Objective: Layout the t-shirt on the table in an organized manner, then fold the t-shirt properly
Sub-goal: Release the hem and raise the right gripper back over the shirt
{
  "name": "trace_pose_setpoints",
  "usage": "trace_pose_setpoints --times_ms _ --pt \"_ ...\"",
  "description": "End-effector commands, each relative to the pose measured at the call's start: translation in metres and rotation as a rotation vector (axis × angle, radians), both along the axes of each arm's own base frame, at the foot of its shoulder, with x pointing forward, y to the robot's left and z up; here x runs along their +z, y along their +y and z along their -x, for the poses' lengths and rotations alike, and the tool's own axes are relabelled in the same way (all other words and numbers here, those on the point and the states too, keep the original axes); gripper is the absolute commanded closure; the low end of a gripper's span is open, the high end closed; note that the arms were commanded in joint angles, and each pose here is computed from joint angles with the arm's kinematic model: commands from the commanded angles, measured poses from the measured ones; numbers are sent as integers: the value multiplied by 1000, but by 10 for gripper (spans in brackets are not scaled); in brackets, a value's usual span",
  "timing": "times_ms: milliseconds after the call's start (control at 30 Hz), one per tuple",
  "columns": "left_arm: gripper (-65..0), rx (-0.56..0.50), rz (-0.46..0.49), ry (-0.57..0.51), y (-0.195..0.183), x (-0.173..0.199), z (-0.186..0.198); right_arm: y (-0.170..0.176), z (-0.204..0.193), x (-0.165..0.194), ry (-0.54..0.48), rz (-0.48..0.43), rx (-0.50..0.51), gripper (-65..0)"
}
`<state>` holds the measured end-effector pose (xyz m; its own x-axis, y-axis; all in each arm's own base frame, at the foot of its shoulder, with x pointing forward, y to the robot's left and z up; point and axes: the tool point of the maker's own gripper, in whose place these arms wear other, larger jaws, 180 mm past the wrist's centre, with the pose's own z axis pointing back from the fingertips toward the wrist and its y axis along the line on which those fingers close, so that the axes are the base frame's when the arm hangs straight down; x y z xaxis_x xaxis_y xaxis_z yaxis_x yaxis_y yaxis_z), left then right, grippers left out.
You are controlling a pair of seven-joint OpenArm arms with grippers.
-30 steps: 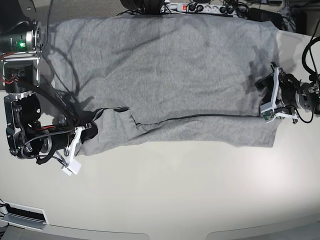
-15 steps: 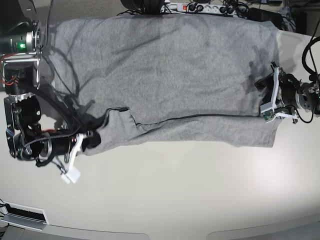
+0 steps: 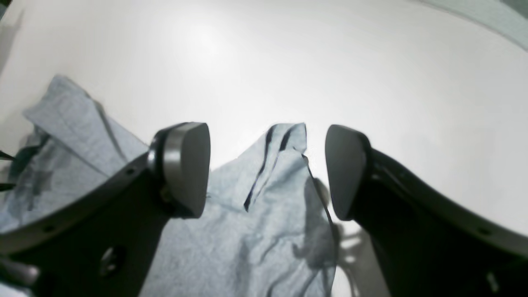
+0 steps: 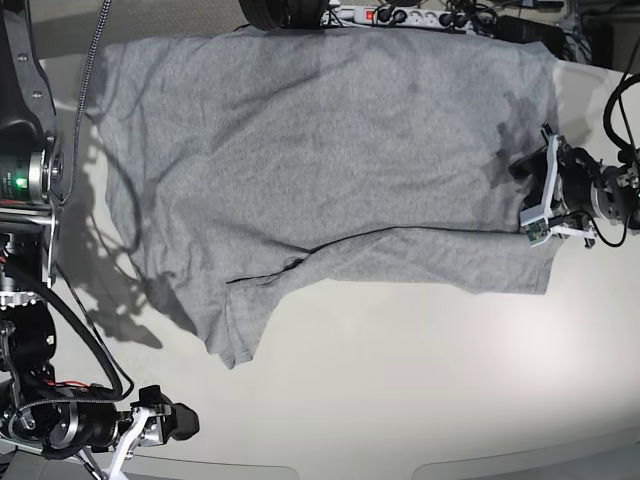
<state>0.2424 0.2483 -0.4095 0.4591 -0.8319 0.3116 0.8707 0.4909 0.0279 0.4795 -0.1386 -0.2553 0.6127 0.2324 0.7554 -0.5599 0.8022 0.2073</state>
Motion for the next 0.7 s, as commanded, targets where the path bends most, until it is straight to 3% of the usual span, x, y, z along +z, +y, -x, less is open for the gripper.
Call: trace_pose_setpoints --times_ms 0,67,100,133,200,233,533,667 --pt "-273 -2 -20 -41 9 11 -12 -5 -5 18 -33 11 7 -449" --pt "-125 -11 -40 -55 12 11 -14 -7 6 3 33 49 31 -402" --pt "-32 -10 -54 -64 14 12 -16 -6 13 -5 63 62 51 -335" --pt "0 -10 -62 -71 15 12 -18 -5 21 -13 90 63 72 -242" --pt "0 -19 -83 -87 19 14 -22 1 34 -28 126 33 101 -29" --pt "0 -28 -86 -101 19 15 -25 5 41 -35 148 7 111 0" --pt "0 -118 -242 -197 43 18 -39 35 118 -88 360 -211 204 0" --pt "0 64 -172 -300 46 32 -61 46 146 -96 361 -238 240 0"
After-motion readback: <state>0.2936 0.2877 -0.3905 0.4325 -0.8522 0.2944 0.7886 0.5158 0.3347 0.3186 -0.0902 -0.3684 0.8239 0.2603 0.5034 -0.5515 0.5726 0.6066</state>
